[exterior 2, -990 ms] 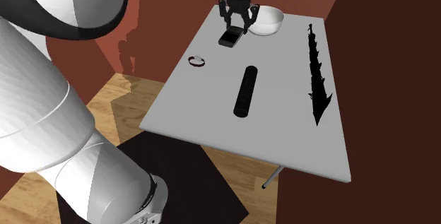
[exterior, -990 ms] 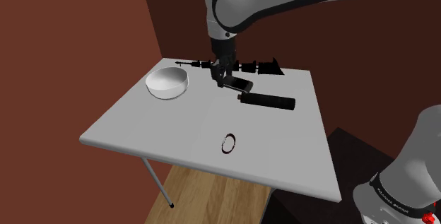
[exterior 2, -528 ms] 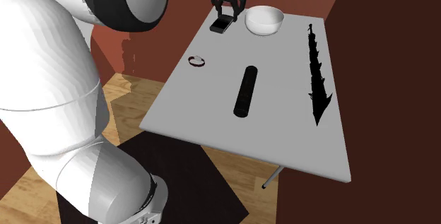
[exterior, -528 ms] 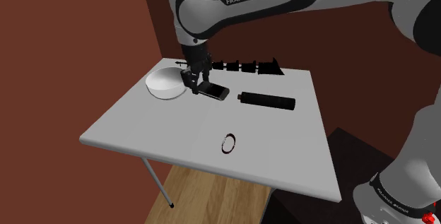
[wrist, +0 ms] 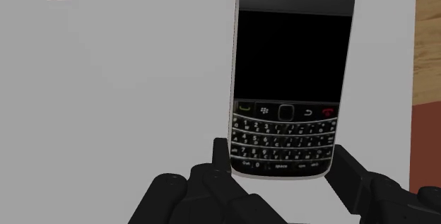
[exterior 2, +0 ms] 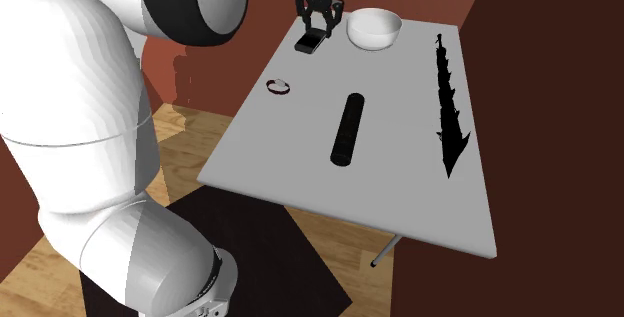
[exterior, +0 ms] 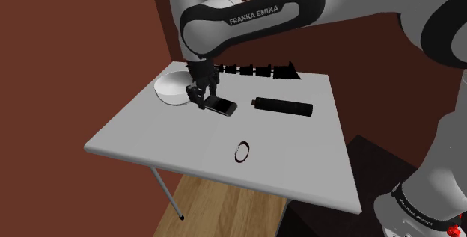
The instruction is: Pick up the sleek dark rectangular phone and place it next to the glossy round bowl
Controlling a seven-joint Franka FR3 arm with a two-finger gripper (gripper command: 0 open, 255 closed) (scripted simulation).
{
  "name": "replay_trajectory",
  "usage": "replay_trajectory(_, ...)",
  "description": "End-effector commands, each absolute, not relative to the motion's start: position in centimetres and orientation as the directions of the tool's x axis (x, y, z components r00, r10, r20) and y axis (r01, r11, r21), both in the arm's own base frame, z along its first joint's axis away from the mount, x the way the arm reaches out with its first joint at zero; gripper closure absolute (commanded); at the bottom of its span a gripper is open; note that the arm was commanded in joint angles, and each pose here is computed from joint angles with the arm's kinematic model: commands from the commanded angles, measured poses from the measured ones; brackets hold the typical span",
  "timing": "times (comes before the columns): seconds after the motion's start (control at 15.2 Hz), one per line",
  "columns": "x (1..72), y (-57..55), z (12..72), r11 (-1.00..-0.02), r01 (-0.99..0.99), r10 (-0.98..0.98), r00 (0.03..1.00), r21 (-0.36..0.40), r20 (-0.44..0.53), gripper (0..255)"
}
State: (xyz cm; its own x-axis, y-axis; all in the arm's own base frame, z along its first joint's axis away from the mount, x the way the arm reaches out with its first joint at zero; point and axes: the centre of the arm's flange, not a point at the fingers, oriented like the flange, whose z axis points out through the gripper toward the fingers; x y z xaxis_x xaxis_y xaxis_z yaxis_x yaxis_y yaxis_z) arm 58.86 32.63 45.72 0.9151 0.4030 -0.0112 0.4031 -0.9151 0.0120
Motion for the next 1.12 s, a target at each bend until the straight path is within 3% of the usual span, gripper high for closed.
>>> replay_trajectory(0.0,58.8,32.6,44.6,-0.915,0.403,0.403,0.915,0.012,-0.011,255)
replay_trajectory(1.06,58.8,32.6,36.2,-0.915,0.403,0.403,0.915,0.012,-0.011,255)
